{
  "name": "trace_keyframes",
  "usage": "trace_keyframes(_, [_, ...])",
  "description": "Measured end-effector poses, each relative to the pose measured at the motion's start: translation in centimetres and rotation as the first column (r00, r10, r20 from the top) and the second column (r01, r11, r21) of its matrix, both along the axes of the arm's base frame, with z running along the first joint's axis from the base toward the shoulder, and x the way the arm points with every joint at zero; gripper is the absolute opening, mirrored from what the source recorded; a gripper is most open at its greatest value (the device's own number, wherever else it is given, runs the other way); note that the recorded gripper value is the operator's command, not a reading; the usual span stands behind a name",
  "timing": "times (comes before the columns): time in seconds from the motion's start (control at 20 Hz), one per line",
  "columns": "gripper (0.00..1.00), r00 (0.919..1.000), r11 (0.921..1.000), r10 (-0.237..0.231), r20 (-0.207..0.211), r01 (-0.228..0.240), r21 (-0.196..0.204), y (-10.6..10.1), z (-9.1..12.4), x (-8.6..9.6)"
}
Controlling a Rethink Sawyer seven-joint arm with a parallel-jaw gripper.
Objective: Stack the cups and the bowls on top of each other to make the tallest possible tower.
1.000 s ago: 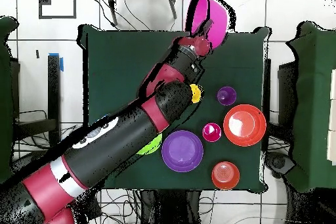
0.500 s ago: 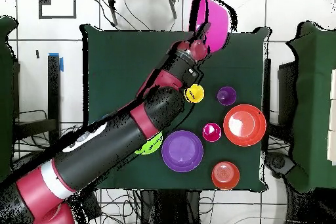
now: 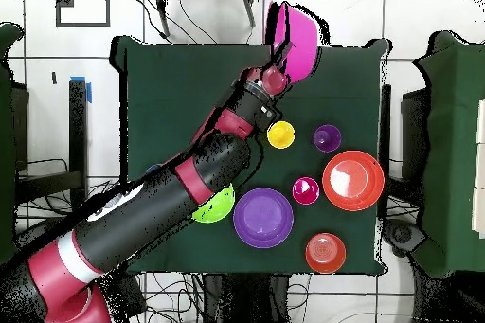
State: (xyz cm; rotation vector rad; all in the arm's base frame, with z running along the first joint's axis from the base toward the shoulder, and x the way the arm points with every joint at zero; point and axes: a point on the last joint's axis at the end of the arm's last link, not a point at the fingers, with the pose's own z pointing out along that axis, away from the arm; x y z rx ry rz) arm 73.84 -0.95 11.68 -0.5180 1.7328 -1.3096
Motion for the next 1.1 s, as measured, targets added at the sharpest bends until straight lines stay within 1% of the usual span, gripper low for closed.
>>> trace_keyframes(0.2, [0.00,0.9999,0.9997,0.003,0.011,-0.003,-0.025,0.0,-1.4,-0.6])
trace_keyframes(0.35, [0.00,1.0000,0.9988,0.006,0.003,-0.006,-0.049,-0.1,-2.3,-1.3])
trace_keyframes(0.45, [0.00,1.0000,0.9985,0.006,-0.001,-0.006,-0.054,-0.2,-2.5,-1.5])
trace_keyframes(0.7, [0.00,0.9998,0.9972,0.014,-0.011,-0.015,-0.074,-0.8,-1.9,-2.1])
trace_keyframes(0.85, [0.00,0.9994,0.9959,0.033,-0.014,-0.034,-0.084,-1.1,-1.1,-2.0])
trace_keyframes(0.95, [0.00,0.9988,0.9952,0.050,-0.002,-0.050,-0.084,-1.8,-0.1,-1.6])
trace_keyframes(1.1, [0.00,0.9983,0.9947,0.058,0.010,-0.057,-0.086,-2.8,0.5,-1.3])
